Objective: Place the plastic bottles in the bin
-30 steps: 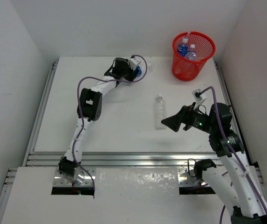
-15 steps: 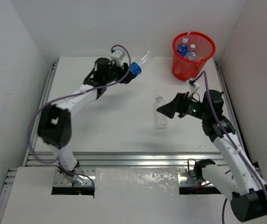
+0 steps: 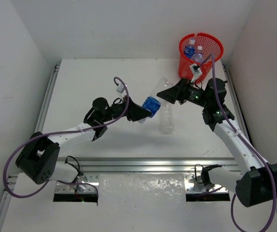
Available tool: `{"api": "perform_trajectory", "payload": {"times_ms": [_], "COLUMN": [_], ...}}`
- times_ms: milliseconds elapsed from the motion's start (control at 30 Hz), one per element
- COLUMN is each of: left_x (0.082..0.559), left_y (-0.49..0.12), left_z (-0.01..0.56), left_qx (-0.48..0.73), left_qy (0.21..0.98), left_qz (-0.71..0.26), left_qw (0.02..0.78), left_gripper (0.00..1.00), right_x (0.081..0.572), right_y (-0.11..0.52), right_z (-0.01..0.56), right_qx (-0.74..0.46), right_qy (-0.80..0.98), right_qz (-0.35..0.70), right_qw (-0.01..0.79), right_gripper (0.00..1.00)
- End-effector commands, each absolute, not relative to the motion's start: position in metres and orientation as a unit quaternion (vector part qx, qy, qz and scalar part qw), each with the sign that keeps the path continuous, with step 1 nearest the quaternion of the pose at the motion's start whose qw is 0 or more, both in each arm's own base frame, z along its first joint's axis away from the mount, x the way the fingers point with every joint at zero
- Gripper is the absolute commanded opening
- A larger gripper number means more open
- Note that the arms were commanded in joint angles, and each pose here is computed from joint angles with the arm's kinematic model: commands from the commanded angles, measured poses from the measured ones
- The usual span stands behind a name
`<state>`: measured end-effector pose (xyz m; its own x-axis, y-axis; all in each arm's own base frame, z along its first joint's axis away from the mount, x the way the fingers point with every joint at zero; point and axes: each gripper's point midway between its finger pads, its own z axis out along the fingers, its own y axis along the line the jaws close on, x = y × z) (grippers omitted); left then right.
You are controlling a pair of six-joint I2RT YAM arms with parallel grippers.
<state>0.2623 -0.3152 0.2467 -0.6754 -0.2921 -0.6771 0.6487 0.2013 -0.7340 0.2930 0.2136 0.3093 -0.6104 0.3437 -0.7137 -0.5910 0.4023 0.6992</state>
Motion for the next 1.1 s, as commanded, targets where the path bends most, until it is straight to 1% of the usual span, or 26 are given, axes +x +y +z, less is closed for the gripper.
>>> {"api": "perform_trajectory", "payload": {"times_ms": [0, 100, 167, 200, 233, 267, 333, 367, 400, 433, 467, 500, 533, 567, 600, 633, 667, 700, 733, 767, 800, 833, 867, 1000, 1033, 1067], "left_x": [0.212, 0.212, 0.212, 0.210, 0.207, 0.207, 0.209, 0.215, 0.220, 0.233, 0.240, 0.250, 0.268, 0.279, 0.281, 0.302, 0.304, 0.298, 0.293, 0.284, 0.272, 0.268, 0.261, 0.241, 0.238, 0.237], "left_y": [-0.327, -0.329, -0.330, -0.332, -0.334, -0.337, -0.341, -0.343, -0.344, -0.347, -0.347, -0.346, -0.334, -0.324, -0.304, -0.275, -0.258, -0.232, -0.223, -0.213, -0.201, -0.193, -0.187, -0.162, -0.160, -0.157], "left_z": [0.313, 0.305, 0.303, 0.302, 0.301, 0.298, 0.300, 0.293, 0.292, 0.287, 0.286, 0.293, 0.274, 0.267, 0.251, 0.240, 0.238, 0.235, 0.236, 0.227, 0.241, 0.241, 0.238, 0.246, 0.240, 0.237], "left_qx": [0.207, 0.197, 0.195, 0.197, 0.199, 0.204, 0.207, 0.196, 0.192, 0.179, 0.169, 0.169, 0.116, 0.085, 0.050, -0.018, -0.047, -0.073, -0.080, -0.084, -0.086, -0.088, -0.088, -0.075, -0.068, -0.062], "left_qy": [0.575, 0.583, 0.582, 0.580, 0.580, 0.580, 0.580, 0.597, 0.607, 0.636, 0.652, 0.658, 0.713, 0.741, 0.791, 0.817, 0.828, 0.837, 0.836, 0.840, 0.828, 0.825, 0.826, 0.818, 0.820, 0.822], "left_qz": [-0.685, -0.682, -0.684, -0.686, -0.689, -0.691, -0.691, -0.683, -0.675, -0.649, -0.633, -0.611, -0.556, -0.516, -0.456, -0.377, -0.340, -0.297, -0.289, -0.279, -0.286, -0.281, -0.277, -0.261, -0.257, -0.250], "left_qw": [0.397, 0.395, 0.394, 0.392, 0.386, 0.380, 0.378, 0.372, 0.372, 0.377, 0.382, 0.406, 0.411, 0.420, 0.405, 0.437, 0.444, 0.454, 0.459, 0.458, 0.474, 0.482, 0.483, 0.508, 0.506, 0.509], "left_gripper": [0.00, 0.00, 0.00, 0.00, 0.00, 0.00, 0.00, 0.12, 0.23, 0.45, 0.57, 0.71, 0.85, 0.97, 1.00, 1.00, 1.00, 1.00, 1.00, 1.00, 1.00, 1.00, 1.00, 1.00, 1.00, 1.00], "right_x": [0.307, 0.312, 0.312, 0.311, 0.305, 0.301, 0.296, 0.286, 0.281, 0.280, 0.275, 0.280, 0.297, 0.308, 0.327, 0.337, 0.365, 0.379, 0.389, 0.414, 0.426, 0.433, 0.455, 0.505, 0.516, 0.532], "right_y": [0.209, 0.195, 0.194, 0.196, 0.203, 0.208, 0.217, 0.224, 0.227, 0.230, 0.232, 0.230, 0.221, 0.213, 0.195, 0.182, 0.159, 0.138, 0.122, 0.095, 0.079, 0.064, 0.052, -0.016, -0.024, -0.031], "right_z": [0.317, 0.302, 0.296, 0.299, 0.297, 0.301, 0.311, 0.322, 0.325, 0.323, 0.324, 0.328, 0.319, 0.317, 0.325, 0.314, 0.327, 0.310, 0.316, 0.332, 0.334, 0.331, 0.347, 0.363, 0.387, 0.377], "right_qx": [-0.074, -0.033, -0.026, -0.037, -0.058, -0.069, -0.099, -0.126, -0.139, -0.148, -0.162, -0.159, -0.121, -0.095, -0.060, -0.022, 0.030, 0.071, 0.095, 0.141, 0.162, 0.184, 0.199, 0.285, 0.287, 0.290], "right_qy": [0.713, 0.731, 0.739, 0.733, 0.730, 0.724, 0.701, 0.680, 0.671, 0.669, 0.665, 0.666, 0.688, 0.700, 0.707, 0.734, 0.739, 0.767, 0.769, 0.761, 0.762, 0.773, 0.766, 0.735, 0.710, 0.709], "right_qz": [0.514, 0.477, 0.471, 0.476, 0.494, 0.511, 0.544, 0.575, 0.587, 0.597, 0.606, 0.602, 0.582, 0.568, 0.545, 0.516, 0.464, 0.414, 0.376, 0.313, 0.277, 0.238, 0.212, 0.070, 0.059, 0.040], "right_qw": [0.471, 0.487, 0.481, 0.484, 0.468, 0.459, 0.450, 0.439, 0.430, 0.417, 0.406, 0.411, 0.417, 0.424, 0.447, 0.441, 0.488, 0.486, 0.508, 0.551, 0.562, 0.559, 0.574, 0.612, 0.640, 0.641], "right_gripper": [0.99, 0.99, 0.99, 0.98, 0.93, 0.71, 0.48, 0.32, 0.27, 0.21, 0.10, 0.09, 0.09, 0.08, 0.07, 0.08, 0.07, 0.05, 0.05, 0.05, 0.05, 0.05, 0.05, 0.06, 0.07, 0.07]}}
